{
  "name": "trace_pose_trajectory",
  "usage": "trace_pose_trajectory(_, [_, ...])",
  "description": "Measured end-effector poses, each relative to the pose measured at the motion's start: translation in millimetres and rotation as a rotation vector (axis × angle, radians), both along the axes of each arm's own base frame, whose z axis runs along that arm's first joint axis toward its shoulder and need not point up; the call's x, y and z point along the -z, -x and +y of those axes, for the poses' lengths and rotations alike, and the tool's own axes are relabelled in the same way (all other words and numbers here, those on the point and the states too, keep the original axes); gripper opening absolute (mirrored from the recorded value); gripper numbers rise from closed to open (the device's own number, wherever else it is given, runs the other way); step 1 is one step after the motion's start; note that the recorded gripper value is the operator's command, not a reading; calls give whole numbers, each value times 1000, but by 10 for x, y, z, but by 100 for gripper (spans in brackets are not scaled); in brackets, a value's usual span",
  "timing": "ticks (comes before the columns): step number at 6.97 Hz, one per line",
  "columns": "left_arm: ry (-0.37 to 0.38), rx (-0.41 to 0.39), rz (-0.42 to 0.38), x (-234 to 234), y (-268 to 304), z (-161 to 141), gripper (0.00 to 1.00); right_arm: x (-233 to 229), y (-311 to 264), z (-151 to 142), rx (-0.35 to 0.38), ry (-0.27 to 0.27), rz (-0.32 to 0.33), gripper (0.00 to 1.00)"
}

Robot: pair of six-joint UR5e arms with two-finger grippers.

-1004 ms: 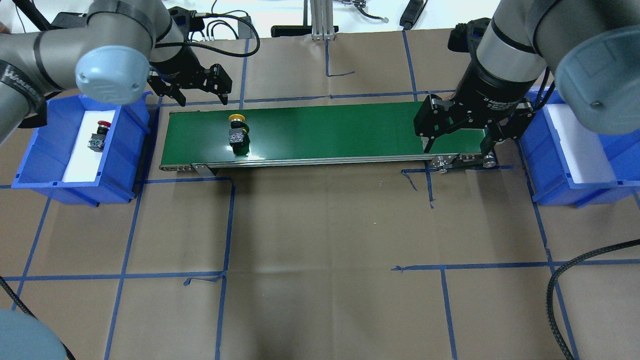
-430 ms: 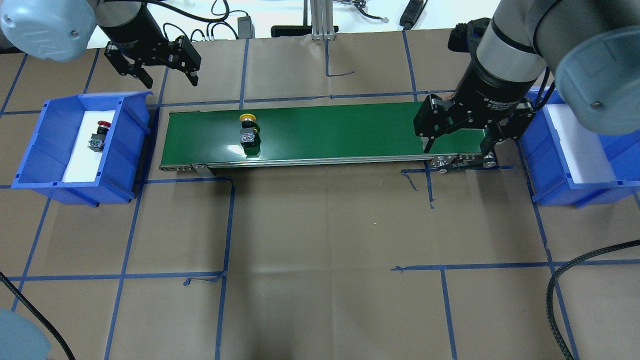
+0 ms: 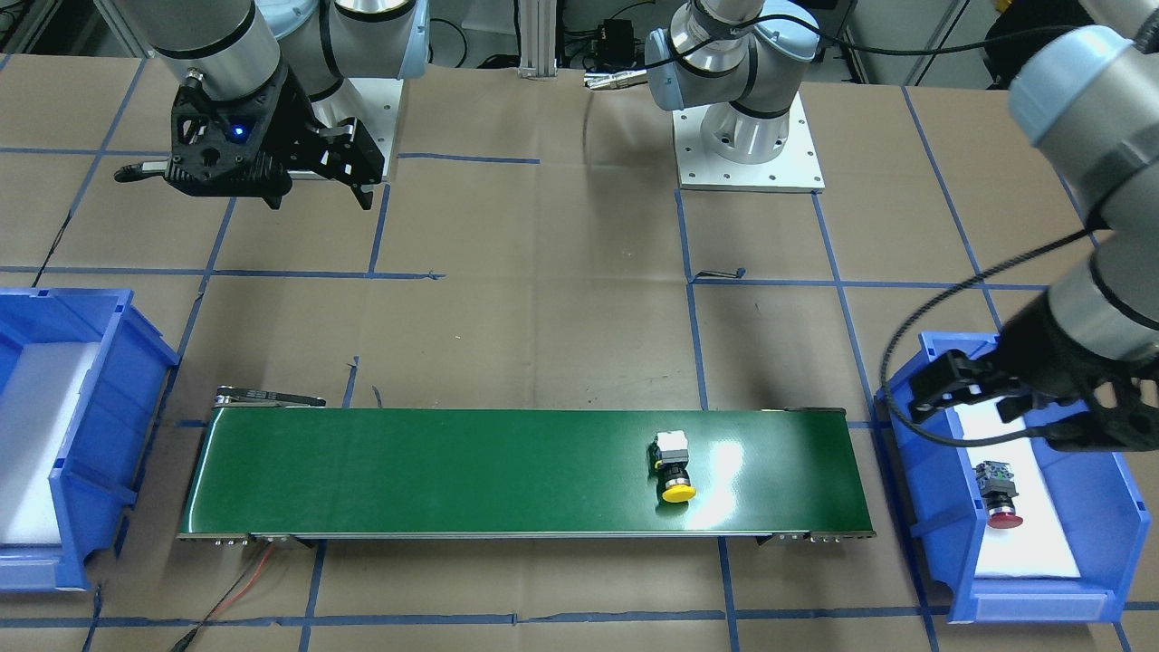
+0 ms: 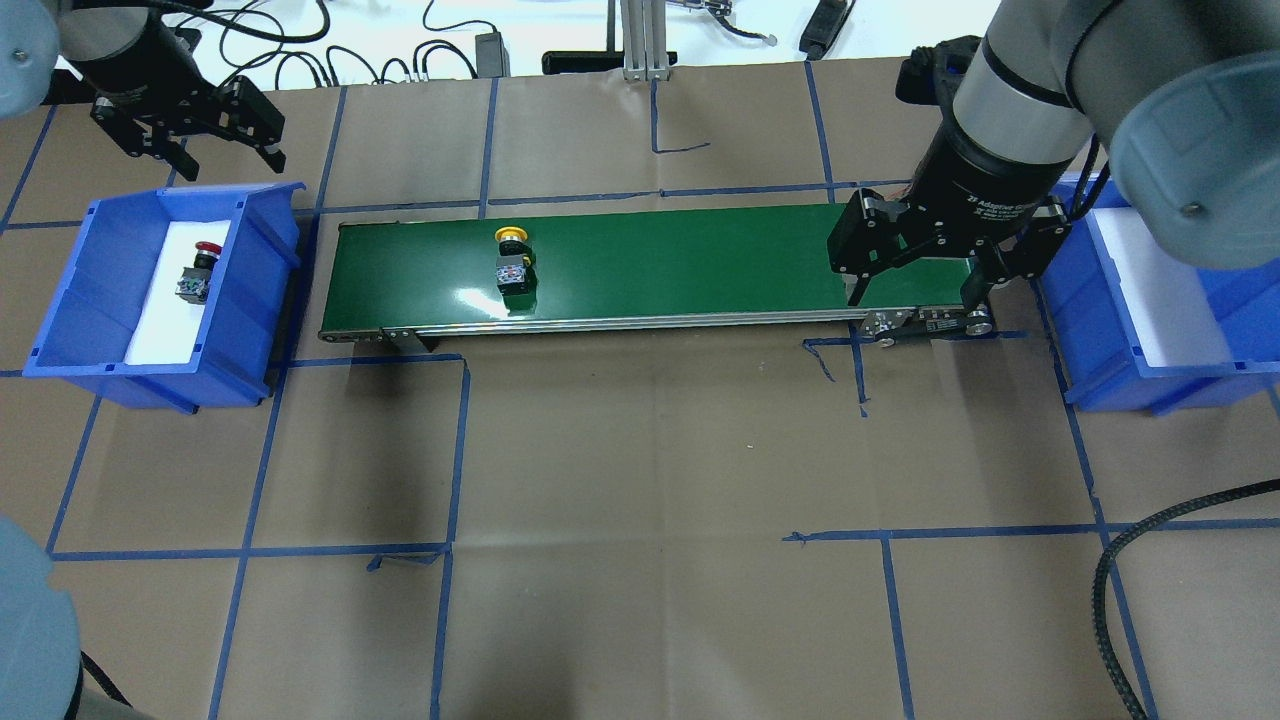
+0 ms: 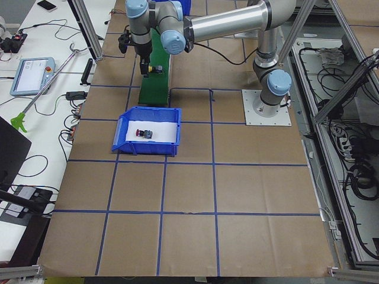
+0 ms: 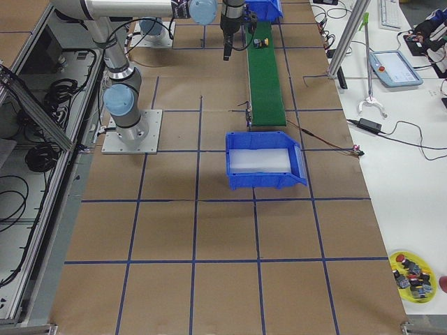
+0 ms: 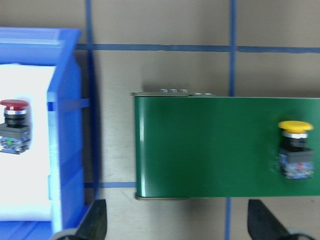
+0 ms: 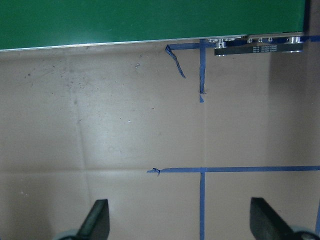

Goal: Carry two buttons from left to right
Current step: 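Return the left gripper to the bin and grasp the red-capped button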

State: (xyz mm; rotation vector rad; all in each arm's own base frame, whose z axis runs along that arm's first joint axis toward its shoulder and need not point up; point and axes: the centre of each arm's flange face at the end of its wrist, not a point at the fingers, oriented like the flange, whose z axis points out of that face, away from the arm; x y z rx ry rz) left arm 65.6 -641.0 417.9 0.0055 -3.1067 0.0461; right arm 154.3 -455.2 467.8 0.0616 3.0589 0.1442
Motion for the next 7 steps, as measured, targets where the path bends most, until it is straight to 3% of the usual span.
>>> trace_pose_trajectory(4, [-14, 68, 4, 396, -1319, 28, 100, 4, 0, -3, 0, -1, 0, 100])
trace_pose_trajectory(7, [-2, 101, -2, 981, -1548, -135, 99, 4, 0, -3, 0, -1, 0, 100])
